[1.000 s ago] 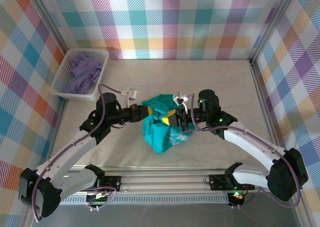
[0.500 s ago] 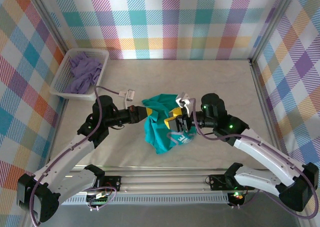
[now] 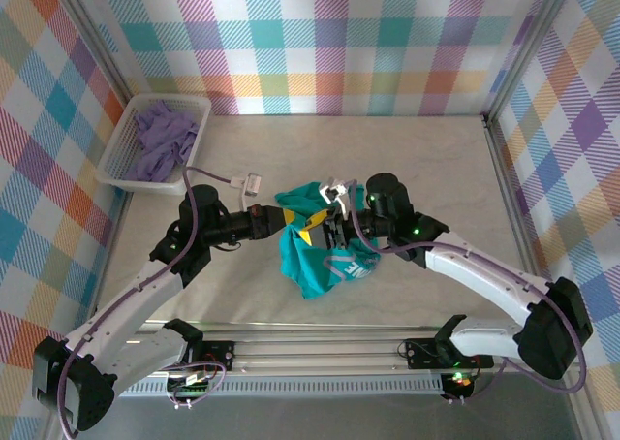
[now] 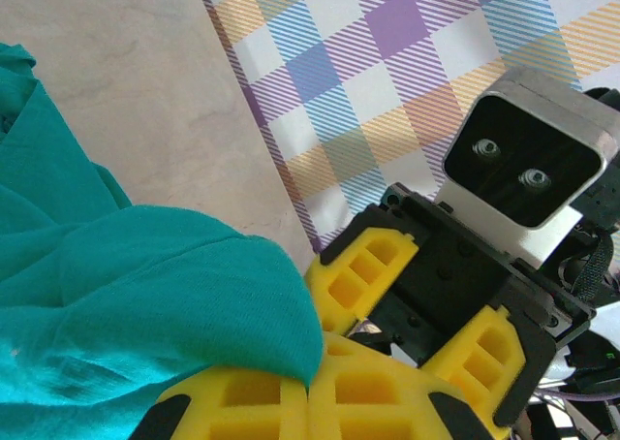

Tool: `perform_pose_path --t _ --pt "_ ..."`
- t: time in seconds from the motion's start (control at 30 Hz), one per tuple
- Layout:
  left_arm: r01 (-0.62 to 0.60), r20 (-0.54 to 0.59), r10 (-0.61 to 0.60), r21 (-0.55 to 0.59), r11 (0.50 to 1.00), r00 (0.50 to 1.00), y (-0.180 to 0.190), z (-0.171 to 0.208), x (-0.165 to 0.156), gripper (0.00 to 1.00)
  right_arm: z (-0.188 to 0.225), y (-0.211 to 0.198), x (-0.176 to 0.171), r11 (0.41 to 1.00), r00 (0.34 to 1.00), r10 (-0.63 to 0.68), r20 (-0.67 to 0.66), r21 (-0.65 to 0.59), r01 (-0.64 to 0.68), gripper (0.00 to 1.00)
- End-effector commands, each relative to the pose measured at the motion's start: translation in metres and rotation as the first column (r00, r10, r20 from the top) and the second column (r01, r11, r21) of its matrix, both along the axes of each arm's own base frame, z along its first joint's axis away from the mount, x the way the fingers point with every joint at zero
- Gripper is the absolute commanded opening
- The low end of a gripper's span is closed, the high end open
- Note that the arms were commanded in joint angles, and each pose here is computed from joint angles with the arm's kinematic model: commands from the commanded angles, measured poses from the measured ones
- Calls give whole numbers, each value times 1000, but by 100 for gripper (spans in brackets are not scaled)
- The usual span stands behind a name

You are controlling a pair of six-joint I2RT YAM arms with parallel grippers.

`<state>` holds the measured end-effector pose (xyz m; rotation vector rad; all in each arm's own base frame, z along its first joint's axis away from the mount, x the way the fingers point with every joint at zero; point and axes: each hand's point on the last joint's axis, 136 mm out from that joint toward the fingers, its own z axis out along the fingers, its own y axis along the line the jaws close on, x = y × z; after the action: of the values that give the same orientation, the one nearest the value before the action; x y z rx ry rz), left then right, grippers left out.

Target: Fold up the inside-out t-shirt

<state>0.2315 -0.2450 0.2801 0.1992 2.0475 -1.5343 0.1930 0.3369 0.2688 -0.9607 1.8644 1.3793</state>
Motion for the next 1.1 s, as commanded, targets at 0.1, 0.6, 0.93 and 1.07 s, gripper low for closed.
perform_pose_path --t 0.1,0.6,0.93,1.07 --pt "-1 52 1 -16 1000 999 2 15 2 0 12 8 0 998 999 40 11 51 -41 8" --pt "-242 187 205 202 949 961 47 -7 -6 64 82 3 17 956 996 -78 -34 282 84 0" --pt "-225 293 119 361 905 949 28 -14 -20 69 103 6 26 938 988 -101 -115 320 133 0" --pt "-222 285 104 421 879 953 19 -28 -7 49 126 4 20 927 993 -68 -98 363 99 0"
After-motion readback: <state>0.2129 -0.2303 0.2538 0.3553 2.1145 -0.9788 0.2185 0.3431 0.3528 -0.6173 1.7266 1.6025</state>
